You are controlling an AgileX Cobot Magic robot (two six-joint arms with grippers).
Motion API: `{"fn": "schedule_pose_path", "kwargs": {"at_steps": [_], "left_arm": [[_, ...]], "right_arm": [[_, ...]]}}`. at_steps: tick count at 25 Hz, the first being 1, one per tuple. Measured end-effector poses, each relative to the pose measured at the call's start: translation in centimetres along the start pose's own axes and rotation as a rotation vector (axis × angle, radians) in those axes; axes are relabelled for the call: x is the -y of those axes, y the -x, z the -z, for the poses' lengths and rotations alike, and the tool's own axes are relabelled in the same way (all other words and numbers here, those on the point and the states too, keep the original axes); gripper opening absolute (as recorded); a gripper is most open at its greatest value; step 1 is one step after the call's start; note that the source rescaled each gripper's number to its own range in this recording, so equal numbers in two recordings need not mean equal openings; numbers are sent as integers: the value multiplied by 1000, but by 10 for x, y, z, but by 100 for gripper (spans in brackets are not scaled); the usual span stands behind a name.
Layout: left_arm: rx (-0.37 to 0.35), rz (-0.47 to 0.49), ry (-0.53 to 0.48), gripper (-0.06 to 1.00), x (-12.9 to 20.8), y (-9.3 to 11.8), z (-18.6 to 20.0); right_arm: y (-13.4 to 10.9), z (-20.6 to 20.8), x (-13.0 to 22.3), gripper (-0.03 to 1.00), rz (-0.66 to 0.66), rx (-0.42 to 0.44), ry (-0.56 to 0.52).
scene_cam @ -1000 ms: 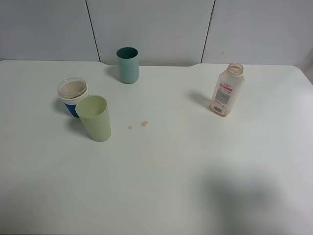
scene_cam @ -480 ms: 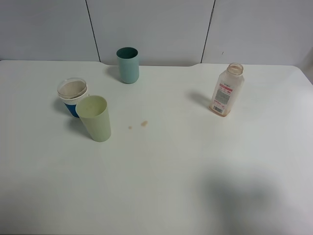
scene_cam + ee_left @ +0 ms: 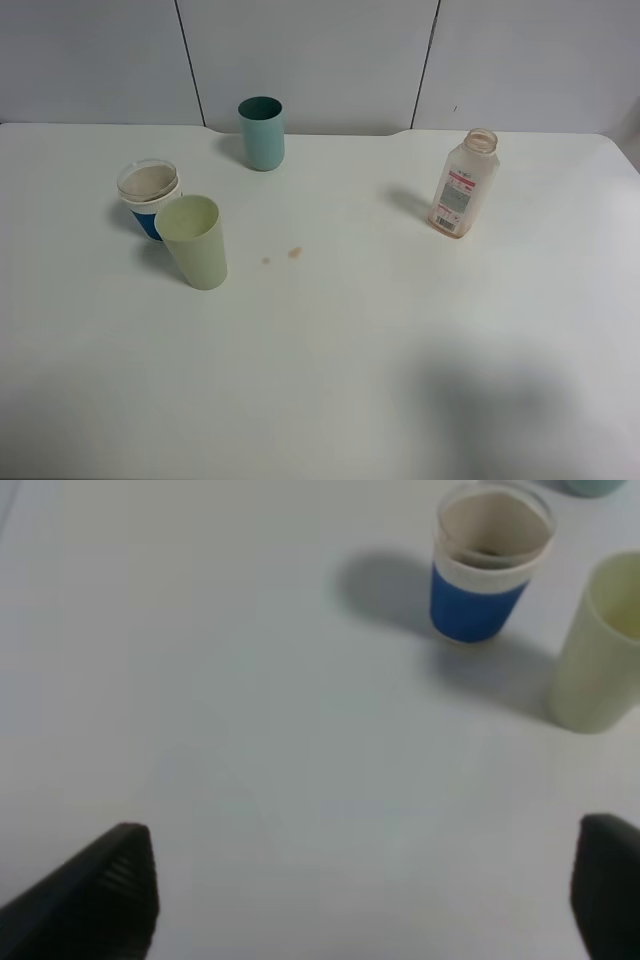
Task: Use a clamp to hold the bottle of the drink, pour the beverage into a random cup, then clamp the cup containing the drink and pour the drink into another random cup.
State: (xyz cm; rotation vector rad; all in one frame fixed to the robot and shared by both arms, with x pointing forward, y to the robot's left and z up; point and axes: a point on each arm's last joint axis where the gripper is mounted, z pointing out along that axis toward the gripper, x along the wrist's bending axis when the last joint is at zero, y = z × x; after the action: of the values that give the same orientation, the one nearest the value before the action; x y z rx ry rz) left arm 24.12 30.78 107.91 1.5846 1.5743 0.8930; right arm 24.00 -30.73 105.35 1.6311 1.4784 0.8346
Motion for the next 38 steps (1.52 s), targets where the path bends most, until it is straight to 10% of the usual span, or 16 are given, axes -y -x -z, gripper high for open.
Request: {"fn": "schedule_pose_path", "kwargs": {"at_steps": [38], "left_arm": [[29,45,14,96,21,3,-12]], "right_arm": [[0,0,0,93,0,0,0]]}}
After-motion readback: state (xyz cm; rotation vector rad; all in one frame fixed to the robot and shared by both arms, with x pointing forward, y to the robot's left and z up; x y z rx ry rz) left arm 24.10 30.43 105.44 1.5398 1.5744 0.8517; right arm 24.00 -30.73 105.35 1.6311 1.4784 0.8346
